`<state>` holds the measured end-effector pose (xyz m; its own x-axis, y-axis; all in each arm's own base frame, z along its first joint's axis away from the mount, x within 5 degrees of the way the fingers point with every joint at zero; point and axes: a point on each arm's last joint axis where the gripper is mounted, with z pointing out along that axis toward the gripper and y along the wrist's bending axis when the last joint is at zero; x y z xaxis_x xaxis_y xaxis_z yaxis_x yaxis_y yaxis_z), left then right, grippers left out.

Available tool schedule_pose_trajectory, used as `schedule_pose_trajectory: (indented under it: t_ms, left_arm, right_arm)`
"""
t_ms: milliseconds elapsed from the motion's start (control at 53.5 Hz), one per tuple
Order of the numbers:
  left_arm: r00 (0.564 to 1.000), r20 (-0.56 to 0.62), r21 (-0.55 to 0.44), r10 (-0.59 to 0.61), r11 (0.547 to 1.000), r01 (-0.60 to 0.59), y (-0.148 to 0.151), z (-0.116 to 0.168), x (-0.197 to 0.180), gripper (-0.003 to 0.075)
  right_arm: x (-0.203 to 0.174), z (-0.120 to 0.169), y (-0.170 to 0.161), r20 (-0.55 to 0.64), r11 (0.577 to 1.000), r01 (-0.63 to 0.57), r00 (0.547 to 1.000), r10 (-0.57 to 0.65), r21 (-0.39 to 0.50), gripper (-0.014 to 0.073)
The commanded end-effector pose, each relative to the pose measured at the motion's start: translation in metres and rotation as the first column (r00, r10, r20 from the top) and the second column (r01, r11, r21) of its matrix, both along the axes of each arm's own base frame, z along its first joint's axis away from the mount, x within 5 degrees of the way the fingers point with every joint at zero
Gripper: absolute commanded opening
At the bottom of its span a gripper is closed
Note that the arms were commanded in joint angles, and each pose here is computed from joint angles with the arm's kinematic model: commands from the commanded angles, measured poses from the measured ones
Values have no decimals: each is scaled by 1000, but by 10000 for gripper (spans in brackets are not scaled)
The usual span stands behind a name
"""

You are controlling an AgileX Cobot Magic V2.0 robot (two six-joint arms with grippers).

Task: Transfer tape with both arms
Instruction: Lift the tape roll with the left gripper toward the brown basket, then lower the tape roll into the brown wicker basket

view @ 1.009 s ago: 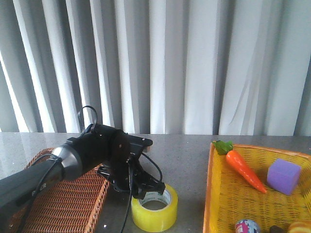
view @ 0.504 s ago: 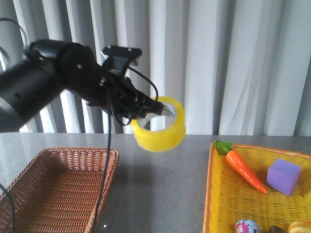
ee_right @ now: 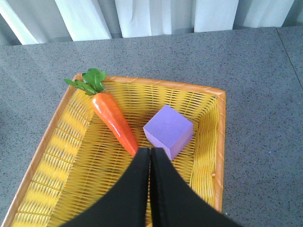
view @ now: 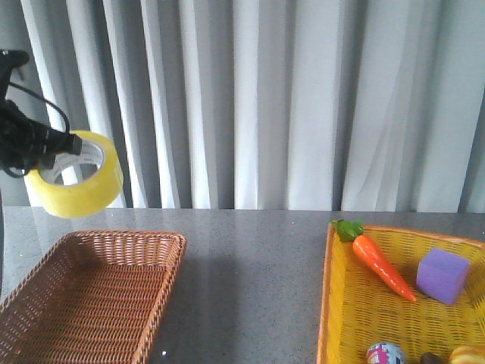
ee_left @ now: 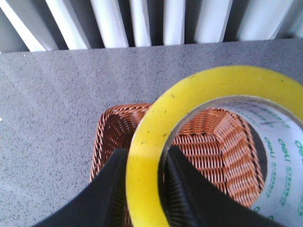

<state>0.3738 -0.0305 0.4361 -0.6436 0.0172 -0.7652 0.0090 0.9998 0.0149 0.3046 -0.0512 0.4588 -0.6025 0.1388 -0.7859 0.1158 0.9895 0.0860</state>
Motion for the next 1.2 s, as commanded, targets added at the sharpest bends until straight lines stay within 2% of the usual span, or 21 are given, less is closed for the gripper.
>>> schedule_pose_trajectory:
  t_ms: [0, 149, 224, 336, 523, 747, 934, 1177]
  left_arm:
    - [994, 112, -40, -4, 999, 8, -1, -1, 5, 4]
    - [998, -65, -24, -2, 1000, 1, -3, -58, 27, 4]
    - [985, -174, -14, 3, 1000, -6, -3, -85, 37, 4]
    - [960, -278, 1, 15, 1000, -15, -3, -115, 48, 4]
    - [936, -352, 5, 20, 1000, -19, -4, -142, 57, 4]
    - [932, -361, 44, 30, 999, -15, -1, -151, 62, 46]
    - [929, -368, 45, 30, 999, -14, -1, -154, 63, 187]
    - [922, -385, 44, 31, 999, -15, -1, -155, 61, 501]
  right_arm:
    - [-10, 21, 0, 106, 1000, 15, 994, -13, -12, -9]
    - [-10, 21, 0, 107, 1000, 15, 994, -13, -12, -9]
    - [-10, 21, 0, 107, 1000, 15, 994, -13, -12, -9]
    - [-10, 21, 0, 107, 1000, 15, 994, -13, -12, -9]
    - [-10, 21, 0, 107, 1000, 15, 994, -13, -12, -9]
    - [-10, 21, 0, 108, 1000, 15, 994, -14, -13, -9]
    - [-10, 21, 0, 108, 1000, 15, 994, -14, -13, -9]
    - [-10, 21, 0, 108, 1000, 15, 994, -14, -13, -9]
